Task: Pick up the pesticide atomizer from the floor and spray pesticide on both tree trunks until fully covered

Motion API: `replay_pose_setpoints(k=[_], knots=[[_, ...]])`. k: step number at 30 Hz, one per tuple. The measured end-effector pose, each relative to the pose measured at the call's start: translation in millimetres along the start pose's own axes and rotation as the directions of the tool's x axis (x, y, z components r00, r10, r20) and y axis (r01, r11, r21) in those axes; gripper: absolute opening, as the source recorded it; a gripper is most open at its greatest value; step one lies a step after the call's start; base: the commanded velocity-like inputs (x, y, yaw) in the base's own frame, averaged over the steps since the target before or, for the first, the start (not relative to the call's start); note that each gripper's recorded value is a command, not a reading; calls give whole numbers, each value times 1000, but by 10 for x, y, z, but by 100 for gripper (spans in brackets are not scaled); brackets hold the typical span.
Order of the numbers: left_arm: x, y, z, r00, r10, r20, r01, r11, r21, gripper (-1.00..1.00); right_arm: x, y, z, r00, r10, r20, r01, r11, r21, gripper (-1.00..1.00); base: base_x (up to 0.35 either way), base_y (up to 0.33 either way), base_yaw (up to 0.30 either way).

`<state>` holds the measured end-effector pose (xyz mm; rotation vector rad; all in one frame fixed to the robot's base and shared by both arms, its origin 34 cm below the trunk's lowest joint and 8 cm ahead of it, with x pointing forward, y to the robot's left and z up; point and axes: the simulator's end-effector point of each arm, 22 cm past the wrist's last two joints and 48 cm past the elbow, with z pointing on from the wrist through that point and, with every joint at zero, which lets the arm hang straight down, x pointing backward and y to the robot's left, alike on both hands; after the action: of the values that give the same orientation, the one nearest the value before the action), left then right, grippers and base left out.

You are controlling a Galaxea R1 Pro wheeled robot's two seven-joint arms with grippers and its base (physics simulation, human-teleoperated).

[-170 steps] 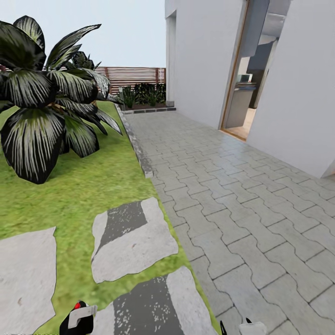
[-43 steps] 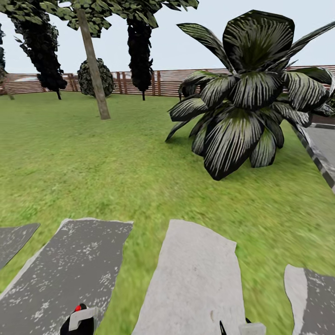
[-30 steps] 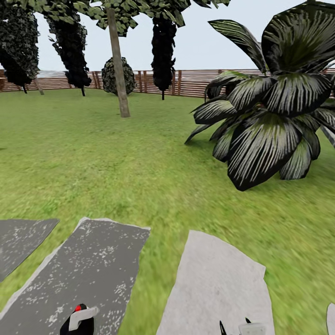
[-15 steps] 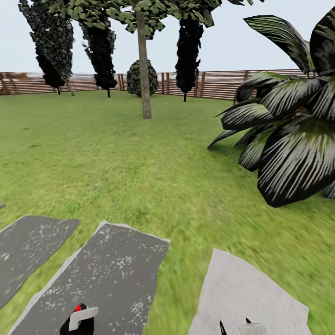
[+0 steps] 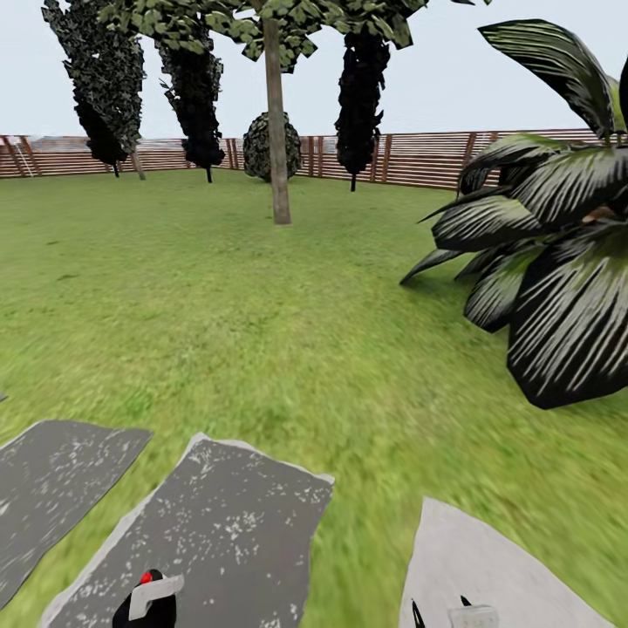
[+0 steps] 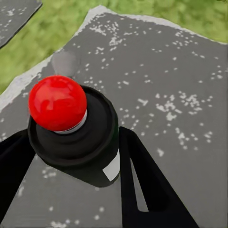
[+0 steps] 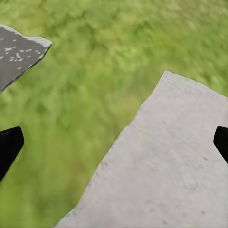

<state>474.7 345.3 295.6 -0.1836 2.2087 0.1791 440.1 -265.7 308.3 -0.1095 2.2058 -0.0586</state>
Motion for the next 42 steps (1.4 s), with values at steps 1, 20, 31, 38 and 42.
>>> replay_pose_setpoints(k=[1, 20, 31, 38, 42], knots=[[-2, 0, 1, 1000, 0, 0, 0, 1000, 0, -100, -1, 0, 0, 1000, 0, 0, 0, 1000, 0, 100, 312, 113, 0], [2, 3, -1, 1000, -2, 0, 2, 1000, -1, -100, -2, 3, 1, 1000, 0, 0, 0, 1000, -1, 100, 316, 106, 0], [2, 4, -1, 1000, -2, 0, 2, 1000, -1, -100, 1, 6, 0, 1000, 0, 0, 0, 1000, -2, 100, 327, 88, 0], [-1, 6, 0, 1000, -1, 0, 1, 1000, -2, -100, 1, 6, 0, 1000, 0, 0, 0, 1000, -2, 100, 329, 87, 0], [1, 6, -1, 1000, -2, 0, 2, 1000, -2, -100, 0, 6, 1, 1000, 0, 0, 0, 1000, -2, 100, 329, 87, 0]])
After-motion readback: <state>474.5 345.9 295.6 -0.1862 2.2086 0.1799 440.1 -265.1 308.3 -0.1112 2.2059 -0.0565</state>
